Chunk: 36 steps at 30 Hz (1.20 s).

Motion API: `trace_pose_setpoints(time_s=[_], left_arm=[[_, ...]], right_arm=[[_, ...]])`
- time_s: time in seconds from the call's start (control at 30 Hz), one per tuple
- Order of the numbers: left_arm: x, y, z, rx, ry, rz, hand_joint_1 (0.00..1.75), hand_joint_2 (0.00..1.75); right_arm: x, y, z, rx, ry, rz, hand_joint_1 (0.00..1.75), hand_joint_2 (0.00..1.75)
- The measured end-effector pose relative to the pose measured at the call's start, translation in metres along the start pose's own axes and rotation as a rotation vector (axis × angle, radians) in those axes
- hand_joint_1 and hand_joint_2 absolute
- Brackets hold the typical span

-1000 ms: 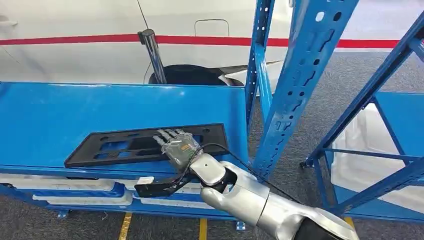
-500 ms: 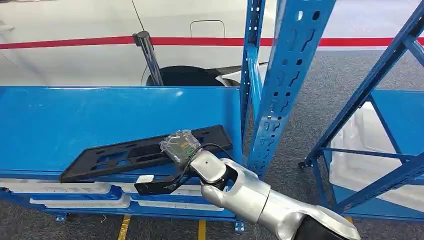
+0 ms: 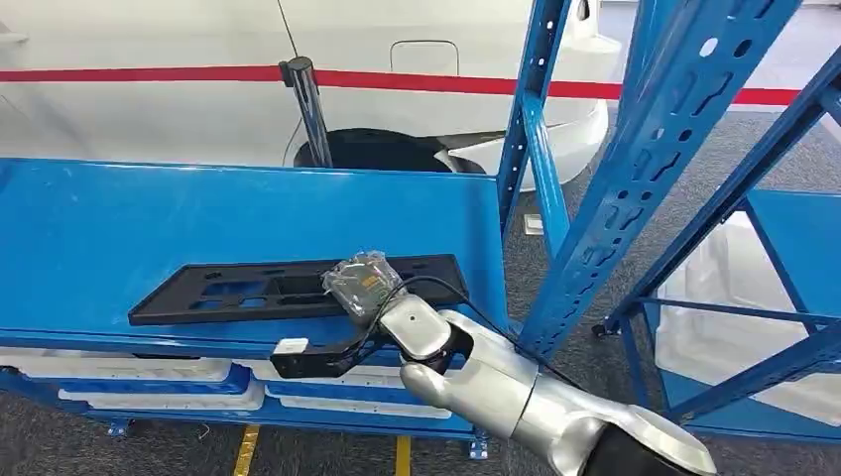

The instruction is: Take the parts from the cabinet and place them on the table.

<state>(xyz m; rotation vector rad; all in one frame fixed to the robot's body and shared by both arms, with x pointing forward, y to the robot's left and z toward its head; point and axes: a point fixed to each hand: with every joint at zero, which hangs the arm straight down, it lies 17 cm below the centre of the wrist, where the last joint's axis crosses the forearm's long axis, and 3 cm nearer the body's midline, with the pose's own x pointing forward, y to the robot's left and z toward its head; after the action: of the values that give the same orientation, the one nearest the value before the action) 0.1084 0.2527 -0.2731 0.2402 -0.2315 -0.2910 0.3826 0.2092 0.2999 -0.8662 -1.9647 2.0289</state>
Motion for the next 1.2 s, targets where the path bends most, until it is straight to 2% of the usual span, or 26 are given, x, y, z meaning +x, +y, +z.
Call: trace_pose_setpoints(time_s=[0.17, 0.53, 0.87, 1.2], left_arm=[[0.001, 0.009, -0.001, 0.048, -0.01, -0.022, 0.0, 1.75], [0.009, 0.012, -0.002, 0.053, -0.012, -0.021, 0.0, 1.75], [0.011, 0.012, -0.002, 0.05, -0.013, -0.04, 0.0, 1.75], [0.012, 0.012, -0.002, 0.049, -0.014, -0.058, 0.0, 1.75]], right_arm=[[-0.001, 0.0, 0.0, 0.0, 0.002, 0.003, 1.75, 1.75], [-0.004, -0.001, 0.001, -0.014, 0.011, 0.018, 1.75, 1.75], [-0.009, -0.032, 0.021, -0.299, 0.035, 0.106, 1.75, 1.75], [-0.005, -0.05, 0.045, -0.428, 0.019, 0.162, 1.75, 1.75]])
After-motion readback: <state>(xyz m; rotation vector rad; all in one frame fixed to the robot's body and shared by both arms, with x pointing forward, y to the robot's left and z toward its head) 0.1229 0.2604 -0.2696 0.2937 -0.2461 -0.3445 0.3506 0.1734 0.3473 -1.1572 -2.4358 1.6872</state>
